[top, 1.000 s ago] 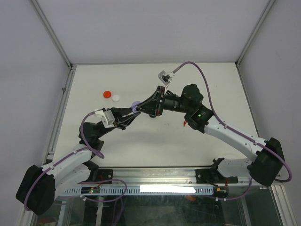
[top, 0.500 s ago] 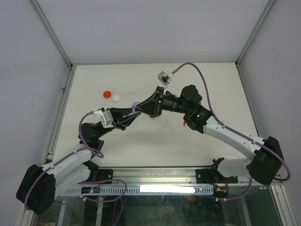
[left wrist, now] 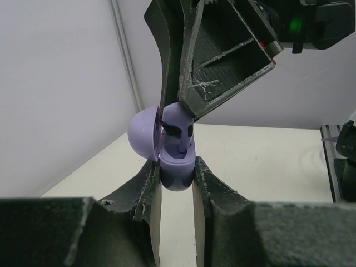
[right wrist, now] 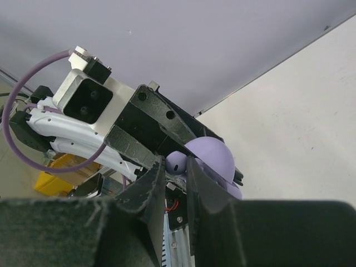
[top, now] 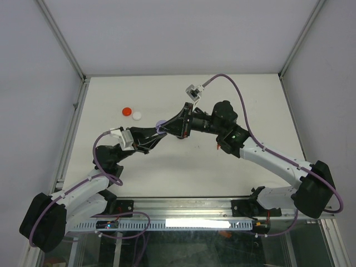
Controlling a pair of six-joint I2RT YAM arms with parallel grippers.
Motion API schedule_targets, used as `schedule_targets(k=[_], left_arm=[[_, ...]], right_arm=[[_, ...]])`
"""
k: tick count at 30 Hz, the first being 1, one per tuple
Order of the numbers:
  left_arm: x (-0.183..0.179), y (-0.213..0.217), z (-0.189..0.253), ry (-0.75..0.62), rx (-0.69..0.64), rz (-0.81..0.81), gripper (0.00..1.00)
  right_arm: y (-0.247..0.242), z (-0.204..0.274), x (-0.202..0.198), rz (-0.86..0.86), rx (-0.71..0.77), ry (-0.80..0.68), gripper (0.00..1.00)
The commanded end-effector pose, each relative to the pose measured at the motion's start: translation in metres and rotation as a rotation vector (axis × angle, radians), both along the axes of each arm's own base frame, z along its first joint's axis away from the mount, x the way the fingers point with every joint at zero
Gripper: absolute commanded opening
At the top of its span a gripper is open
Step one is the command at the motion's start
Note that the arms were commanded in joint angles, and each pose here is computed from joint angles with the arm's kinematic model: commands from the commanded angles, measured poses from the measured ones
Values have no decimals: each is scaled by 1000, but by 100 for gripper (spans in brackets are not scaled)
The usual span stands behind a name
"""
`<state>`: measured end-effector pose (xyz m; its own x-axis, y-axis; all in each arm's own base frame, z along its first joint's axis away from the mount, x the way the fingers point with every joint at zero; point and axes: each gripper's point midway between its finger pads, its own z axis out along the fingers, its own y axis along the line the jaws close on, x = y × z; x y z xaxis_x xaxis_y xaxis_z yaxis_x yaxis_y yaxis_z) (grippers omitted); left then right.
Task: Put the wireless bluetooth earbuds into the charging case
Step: Place the earbud in the charging case.
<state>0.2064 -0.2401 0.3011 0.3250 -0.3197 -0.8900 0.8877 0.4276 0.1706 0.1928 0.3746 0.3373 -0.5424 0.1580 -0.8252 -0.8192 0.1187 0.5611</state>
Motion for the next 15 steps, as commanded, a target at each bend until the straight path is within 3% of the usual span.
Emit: schedule_targets(k=[1,10,12,15], left_arm=[[-12,6,28,-95,-81,-5,0],[-10,10,27,-84,-96,22,0],[-10,10,27,-84,-98,23,0],[-9,10,26,-78,-96,25,0]], right_arm=[[-5,-5,2,-36,-26,26,12],[-10,-3,-2,-37,-36,35,12],[-15,-6,21,-168,-54,7,23],[-16,-8,24,-189,-64,8,26]])
